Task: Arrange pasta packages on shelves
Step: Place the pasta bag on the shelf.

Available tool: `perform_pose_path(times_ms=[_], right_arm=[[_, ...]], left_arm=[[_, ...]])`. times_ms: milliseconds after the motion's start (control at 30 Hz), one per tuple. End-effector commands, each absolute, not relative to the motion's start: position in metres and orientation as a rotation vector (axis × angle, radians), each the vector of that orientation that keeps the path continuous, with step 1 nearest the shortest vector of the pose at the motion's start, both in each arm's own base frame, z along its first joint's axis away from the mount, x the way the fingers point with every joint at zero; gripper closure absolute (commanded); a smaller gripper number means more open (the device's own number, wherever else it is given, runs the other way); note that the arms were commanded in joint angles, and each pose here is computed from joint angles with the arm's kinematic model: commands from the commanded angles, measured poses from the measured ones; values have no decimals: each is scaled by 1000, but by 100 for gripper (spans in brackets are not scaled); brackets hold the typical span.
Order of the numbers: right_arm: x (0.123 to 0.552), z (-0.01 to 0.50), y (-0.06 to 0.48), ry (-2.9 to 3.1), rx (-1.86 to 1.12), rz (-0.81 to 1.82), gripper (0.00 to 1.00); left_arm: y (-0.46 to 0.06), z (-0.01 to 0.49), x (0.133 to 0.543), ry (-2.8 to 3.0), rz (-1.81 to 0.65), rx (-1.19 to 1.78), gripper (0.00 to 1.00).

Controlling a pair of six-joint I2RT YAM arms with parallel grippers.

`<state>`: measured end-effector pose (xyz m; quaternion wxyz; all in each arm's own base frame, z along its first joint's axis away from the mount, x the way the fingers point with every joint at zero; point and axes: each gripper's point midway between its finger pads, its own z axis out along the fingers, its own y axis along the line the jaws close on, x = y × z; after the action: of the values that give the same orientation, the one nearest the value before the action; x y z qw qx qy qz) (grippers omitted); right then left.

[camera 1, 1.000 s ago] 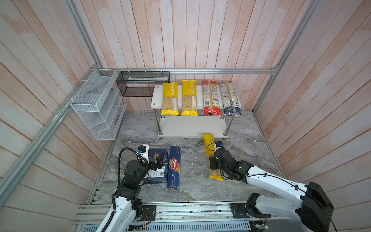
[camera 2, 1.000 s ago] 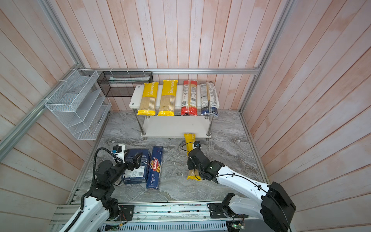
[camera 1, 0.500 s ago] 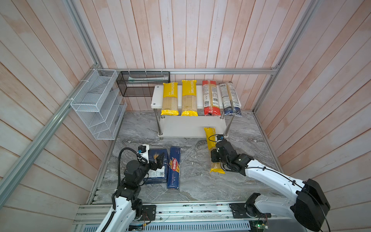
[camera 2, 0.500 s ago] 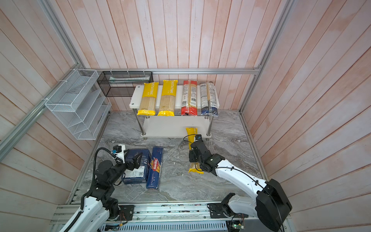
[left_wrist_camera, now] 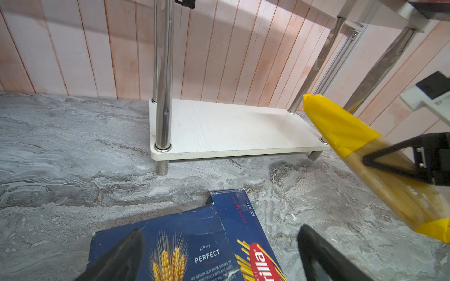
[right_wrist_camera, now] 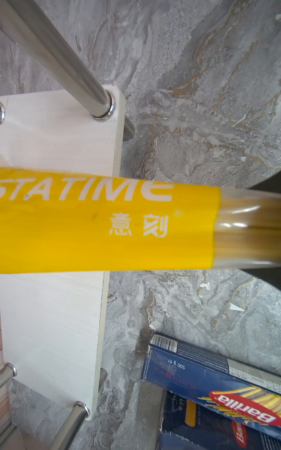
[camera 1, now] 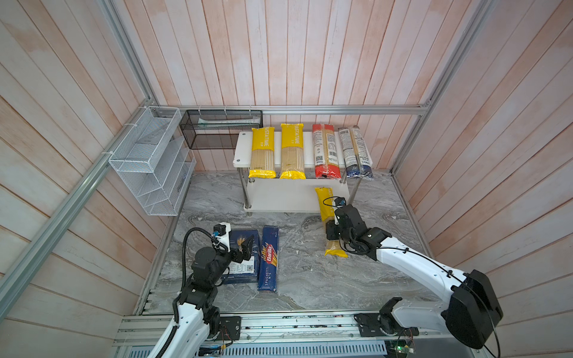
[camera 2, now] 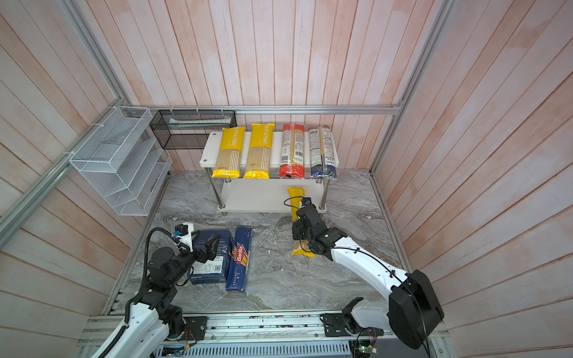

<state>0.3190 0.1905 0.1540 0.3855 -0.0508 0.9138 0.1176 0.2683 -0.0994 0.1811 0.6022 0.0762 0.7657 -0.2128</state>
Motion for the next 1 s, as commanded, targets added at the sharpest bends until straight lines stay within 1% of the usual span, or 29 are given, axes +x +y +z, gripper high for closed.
perform_pose_path(times_ms=[0, 633, 967], right_arm=[[347, 201, 202, 2178, -111, 364, 98], [382, 197, 191, 2172, -73, 299, 98], [399, 188, 184, 2177, -48, 269, 98]], left_arm=[[-96, 188, 270, 1749, -470, 174, 0], [-97, 188, 270, 1749, -472, 175, 0], [-97, 188, 270, 1749, -473, 175, 0]])
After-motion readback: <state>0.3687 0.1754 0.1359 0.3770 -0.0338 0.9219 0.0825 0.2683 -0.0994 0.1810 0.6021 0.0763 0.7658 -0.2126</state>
